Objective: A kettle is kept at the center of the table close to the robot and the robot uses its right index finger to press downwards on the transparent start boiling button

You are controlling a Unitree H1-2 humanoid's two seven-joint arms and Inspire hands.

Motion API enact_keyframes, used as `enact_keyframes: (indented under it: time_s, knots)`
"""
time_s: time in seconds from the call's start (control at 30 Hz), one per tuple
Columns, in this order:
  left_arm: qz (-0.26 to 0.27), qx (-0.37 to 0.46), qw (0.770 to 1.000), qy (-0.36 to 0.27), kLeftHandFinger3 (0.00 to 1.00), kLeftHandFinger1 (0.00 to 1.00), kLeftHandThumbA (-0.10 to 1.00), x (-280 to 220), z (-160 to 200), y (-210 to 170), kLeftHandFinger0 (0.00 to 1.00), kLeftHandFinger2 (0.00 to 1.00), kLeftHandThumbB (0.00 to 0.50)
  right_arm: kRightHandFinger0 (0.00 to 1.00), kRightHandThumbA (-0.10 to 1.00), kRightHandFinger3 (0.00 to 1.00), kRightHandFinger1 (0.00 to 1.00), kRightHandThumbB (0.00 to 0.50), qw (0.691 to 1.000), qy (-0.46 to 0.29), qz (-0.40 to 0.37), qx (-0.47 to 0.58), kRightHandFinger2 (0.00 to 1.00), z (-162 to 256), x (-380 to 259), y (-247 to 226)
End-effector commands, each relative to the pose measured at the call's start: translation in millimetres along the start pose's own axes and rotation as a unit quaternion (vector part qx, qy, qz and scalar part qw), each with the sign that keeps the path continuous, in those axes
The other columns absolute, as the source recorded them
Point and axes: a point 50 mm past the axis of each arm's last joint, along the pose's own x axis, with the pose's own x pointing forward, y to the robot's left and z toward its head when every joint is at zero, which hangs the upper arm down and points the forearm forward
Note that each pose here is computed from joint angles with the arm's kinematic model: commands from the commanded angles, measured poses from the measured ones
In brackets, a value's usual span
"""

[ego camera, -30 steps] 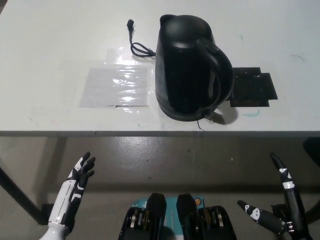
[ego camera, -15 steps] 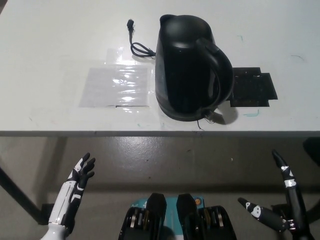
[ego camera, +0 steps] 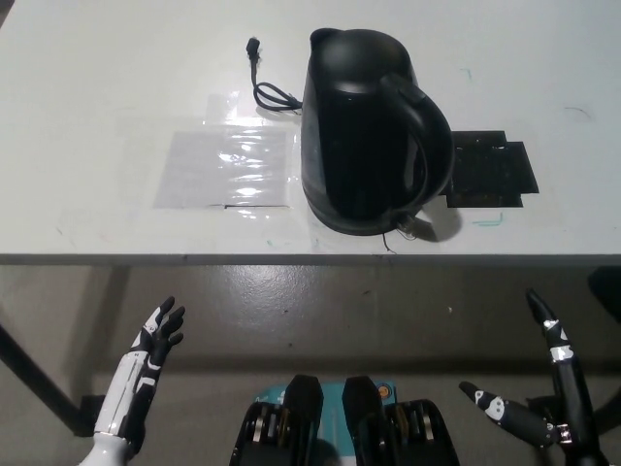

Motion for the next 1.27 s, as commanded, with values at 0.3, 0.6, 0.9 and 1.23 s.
enact_keyframes:
  time_s: [0.3, 0.6, 0.9, 1.23]
  knots:
    - [-0.001, -0.006, 1.000, -0.017, 1.00, 1.00, 0.95, 1.9, 6.7, 2.6, 1.00, 1.00, 0.167, 1.00, 1.00, 1.00, 1.00, 0.342, 0.999, -0.035, -0.013, 0.004, 1.00, 6.1, 7.2, -7.8]
    - [-0.003, 0.000, 1.000, -0.020, 1.00, 1.00, 0.96, 1.0, 6.3, 3.7, 1.00, 1.00, 0.160, 1.00, 1.00, 1.00, 1.00, 0.328, 0.999, -0.037, -0.011, -0.002, 1.00, 6.1, 6.6, -7.3]
    - [0.004, 0.002, 1.000, -0.014, 1.00, 1.00, 0.95, 2.3, 6.6, 3.5, 1.00, 1.00, 0.181, 1.00, 1.00, 1.00, 1.00, 0.323, 0.999, -0.037, -0.003, -0.001, 1.00, 6.3, 7.6, -8.4]
    - [0.002, 0.012, 1.000, -0.017, 1.00, 1.00, 0.97, 3.4, 6.1, 3.6, 1.00, 1.00, 0.201, 1.00, 1.00, 1.00, 1.00, 0.324, 0.999, -0.039, -0.005, -0.005, 1.00, 6.2, 8.5, -7.8]
